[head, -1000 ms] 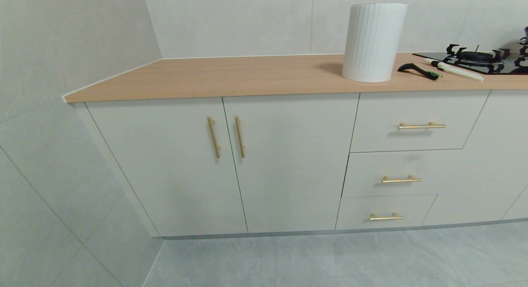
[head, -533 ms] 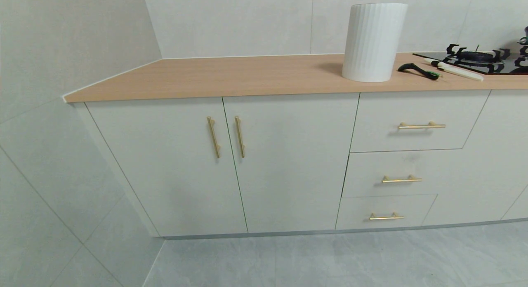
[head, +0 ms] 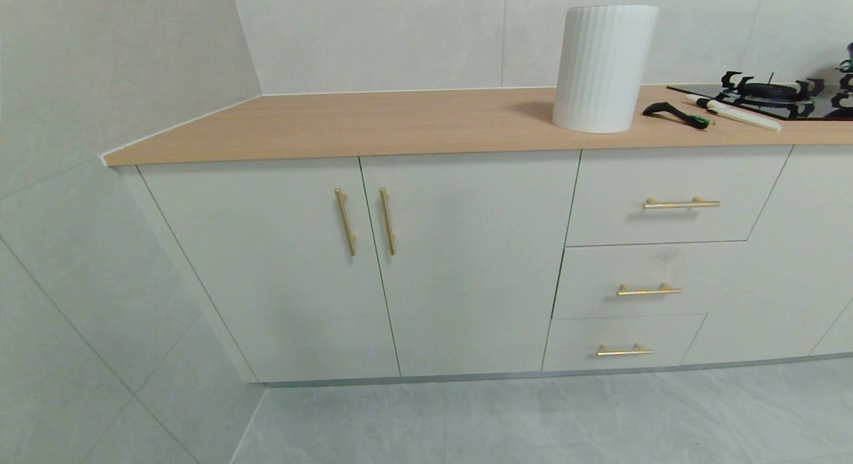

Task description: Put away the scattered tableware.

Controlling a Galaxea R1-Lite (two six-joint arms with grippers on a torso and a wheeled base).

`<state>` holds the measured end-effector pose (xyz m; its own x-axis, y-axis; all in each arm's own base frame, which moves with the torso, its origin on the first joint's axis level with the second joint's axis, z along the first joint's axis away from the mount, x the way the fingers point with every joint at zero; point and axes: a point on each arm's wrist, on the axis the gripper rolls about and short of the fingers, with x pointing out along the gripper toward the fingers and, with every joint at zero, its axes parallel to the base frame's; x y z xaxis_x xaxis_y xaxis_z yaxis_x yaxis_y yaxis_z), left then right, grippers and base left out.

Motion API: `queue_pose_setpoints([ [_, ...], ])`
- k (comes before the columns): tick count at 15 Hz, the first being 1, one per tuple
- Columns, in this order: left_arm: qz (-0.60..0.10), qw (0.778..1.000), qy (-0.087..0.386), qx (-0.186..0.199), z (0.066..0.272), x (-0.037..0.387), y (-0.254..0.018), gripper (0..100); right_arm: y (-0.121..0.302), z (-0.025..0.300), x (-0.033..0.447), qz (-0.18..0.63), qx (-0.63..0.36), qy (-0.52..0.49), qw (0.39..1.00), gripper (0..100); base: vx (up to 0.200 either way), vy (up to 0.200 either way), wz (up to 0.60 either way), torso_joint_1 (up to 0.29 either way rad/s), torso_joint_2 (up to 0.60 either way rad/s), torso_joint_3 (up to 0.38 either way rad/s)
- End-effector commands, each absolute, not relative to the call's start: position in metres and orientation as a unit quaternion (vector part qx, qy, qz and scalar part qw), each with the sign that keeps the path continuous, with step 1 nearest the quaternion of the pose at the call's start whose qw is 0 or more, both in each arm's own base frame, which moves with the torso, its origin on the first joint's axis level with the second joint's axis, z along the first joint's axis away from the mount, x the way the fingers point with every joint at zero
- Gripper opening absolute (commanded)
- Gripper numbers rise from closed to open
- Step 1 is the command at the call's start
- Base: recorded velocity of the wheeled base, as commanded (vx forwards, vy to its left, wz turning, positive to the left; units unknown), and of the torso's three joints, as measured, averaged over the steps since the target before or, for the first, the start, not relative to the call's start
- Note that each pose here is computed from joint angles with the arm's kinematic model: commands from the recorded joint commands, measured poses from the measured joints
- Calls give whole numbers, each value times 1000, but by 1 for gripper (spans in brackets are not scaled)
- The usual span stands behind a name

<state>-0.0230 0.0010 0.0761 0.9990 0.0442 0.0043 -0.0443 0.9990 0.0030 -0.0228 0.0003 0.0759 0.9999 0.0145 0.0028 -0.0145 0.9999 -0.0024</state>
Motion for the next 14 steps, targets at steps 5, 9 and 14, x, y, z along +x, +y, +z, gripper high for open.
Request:
queue_pose_setpoints([
  [5,22,1000,-2,2,76,-23,1,100,0,75,-23,8,-1,1,1000,100,0,-120,0,0,1,2],
  [9,22,1000,-2,1,76,-23,1,100,0,75,-23,8,-1,1,1000,100,0,-200,0,4,2,2],
  [14,22,1000,-2,1,76,-23,1,100,0,75,-23,8,-1,1,1000,100,0,-160,0,1,6,3],
])
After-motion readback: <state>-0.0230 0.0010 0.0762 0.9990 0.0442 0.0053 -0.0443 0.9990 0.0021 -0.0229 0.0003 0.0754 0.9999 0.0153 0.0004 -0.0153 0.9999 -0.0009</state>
